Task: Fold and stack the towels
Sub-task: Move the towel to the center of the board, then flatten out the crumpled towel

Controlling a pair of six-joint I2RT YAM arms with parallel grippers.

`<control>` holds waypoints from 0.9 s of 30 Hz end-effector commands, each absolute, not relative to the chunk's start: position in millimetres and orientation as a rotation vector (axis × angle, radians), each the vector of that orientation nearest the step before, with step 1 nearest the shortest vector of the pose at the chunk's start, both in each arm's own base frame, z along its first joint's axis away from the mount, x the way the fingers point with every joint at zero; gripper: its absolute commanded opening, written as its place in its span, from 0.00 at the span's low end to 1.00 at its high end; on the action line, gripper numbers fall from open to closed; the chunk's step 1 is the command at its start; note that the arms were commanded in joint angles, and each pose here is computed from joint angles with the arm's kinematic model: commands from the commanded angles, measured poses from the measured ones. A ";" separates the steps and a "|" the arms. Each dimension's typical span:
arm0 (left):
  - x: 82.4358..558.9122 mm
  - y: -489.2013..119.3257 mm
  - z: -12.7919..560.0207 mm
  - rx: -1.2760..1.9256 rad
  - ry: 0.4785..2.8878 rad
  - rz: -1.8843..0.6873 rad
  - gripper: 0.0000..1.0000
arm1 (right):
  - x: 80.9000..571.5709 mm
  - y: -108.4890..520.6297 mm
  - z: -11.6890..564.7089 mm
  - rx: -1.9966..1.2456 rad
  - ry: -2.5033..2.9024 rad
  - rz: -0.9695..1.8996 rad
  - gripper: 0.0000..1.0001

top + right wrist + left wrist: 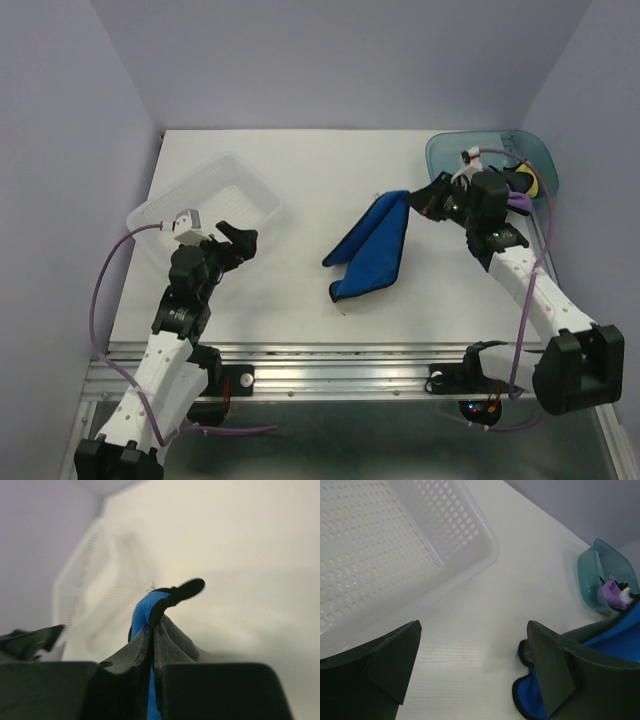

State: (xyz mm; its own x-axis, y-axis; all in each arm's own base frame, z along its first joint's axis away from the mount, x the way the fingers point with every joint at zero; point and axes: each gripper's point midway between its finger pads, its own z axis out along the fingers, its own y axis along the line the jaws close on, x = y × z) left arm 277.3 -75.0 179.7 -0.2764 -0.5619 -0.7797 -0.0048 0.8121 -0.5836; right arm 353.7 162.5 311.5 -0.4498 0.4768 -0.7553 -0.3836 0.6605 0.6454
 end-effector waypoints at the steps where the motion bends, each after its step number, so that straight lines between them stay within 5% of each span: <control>1: 283.3 -101.4 197.2 -0.360 1.776 -0.703 0.99 | 339.5 116.7 140.2 0.431 2.161 0.712 0.12; 5: 286.5 -125.7 172.8 -0.315 1.908 -0.740 0.99 | 336.5 88.7 105.2 0.567 2.250 0.509 0.35; 7: 284.8 -142.7 164.8 -0.260 1.958 -0.771 0.99 | 337.0 77.2 104.7 0.562 2.242 0.426 0.64; 9: 280.0 -170.0 155.8 -0.184 2.000 -0.805 0.99 | 334.7 65.5 108.7 0.564 2.230 0.351 0.81; 10: 277.5 -188.6 154.5 -0.129 2.012 -0.830 0.99 | 335.5 60.6 111.5 0.555 2.217 0.316 1.00; 27: 305.4 -302.0 137.0 0.330 2.120 -0.901 0.94 | 342.3 52.4 123.5 0.505 2.181 0.258 1.00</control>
